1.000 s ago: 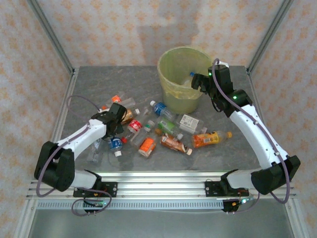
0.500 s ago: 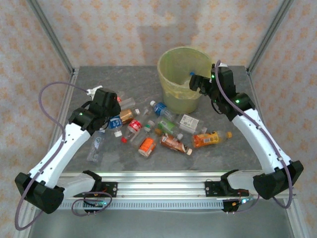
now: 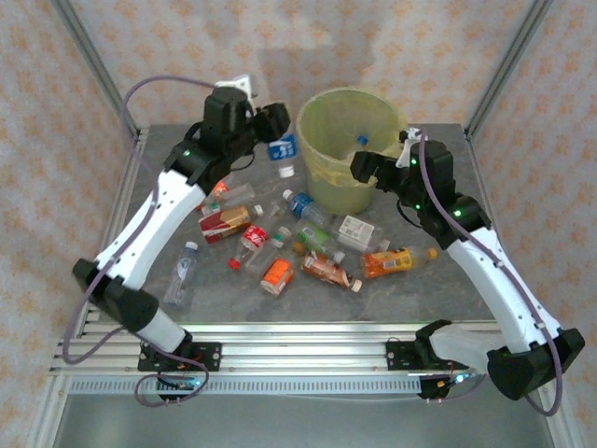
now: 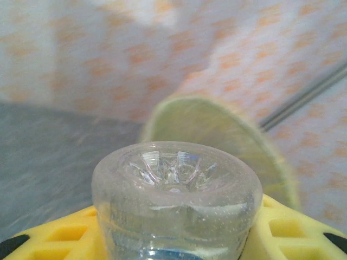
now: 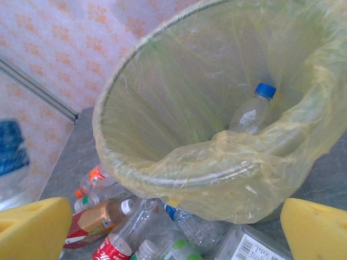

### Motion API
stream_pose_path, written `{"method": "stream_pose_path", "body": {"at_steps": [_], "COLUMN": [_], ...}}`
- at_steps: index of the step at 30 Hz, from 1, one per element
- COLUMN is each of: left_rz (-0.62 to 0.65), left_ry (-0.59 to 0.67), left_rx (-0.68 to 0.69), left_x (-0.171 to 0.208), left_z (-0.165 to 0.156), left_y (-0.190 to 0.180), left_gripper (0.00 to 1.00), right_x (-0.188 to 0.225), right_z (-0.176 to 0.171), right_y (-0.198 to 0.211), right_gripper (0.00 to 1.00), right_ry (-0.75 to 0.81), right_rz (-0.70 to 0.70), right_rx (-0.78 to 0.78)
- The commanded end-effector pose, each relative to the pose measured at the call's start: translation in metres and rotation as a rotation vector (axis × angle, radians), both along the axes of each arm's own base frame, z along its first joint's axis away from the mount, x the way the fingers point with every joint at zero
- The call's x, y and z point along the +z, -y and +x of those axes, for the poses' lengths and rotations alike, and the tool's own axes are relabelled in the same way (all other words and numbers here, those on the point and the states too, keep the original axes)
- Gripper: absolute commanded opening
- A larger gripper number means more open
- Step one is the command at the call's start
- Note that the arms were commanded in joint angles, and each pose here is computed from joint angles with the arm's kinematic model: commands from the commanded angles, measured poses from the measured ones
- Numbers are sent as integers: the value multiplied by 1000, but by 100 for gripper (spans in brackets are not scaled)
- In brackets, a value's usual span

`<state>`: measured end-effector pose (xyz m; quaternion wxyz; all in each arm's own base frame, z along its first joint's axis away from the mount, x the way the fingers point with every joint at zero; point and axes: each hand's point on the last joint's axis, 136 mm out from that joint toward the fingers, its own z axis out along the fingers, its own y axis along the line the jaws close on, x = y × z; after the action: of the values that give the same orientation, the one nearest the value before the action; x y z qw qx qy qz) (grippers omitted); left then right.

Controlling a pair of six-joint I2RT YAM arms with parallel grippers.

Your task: Put the plastic bottles in the bin

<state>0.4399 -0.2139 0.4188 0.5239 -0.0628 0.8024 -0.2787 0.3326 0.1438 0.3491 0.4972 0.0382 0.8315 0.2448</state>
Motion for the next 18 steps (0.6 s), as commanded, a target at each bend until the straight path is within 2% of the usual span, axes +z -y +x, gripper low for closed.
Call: {"method": "stream_pose_path", "body": {"at_steps": [1,4,8,14,18], "left_rz": [-48,-48,-5,33,102], "left_ry": [204,262,299,334,304], "left_rx": [-119,-151,-188,-236,-226], "left_x": [66,81,78,55,28], "left_z": [9,31,66,101,113], "left_y": [33,53,79,106,108], "left_gripper": [48,48,48,50,51], "right_x": [15,16,8,-8,-21], "right_z": [-8,-13,-14,-17,-31], "right_y": [16,24,38,65,100], "right_gripper": [99,99,99,99,99], "right_ry": [58,58,38,-16,-64], "right_rz": [21,19,2,-50,-99], "right_rx": [-76,-111,-188,-334,-508]}}
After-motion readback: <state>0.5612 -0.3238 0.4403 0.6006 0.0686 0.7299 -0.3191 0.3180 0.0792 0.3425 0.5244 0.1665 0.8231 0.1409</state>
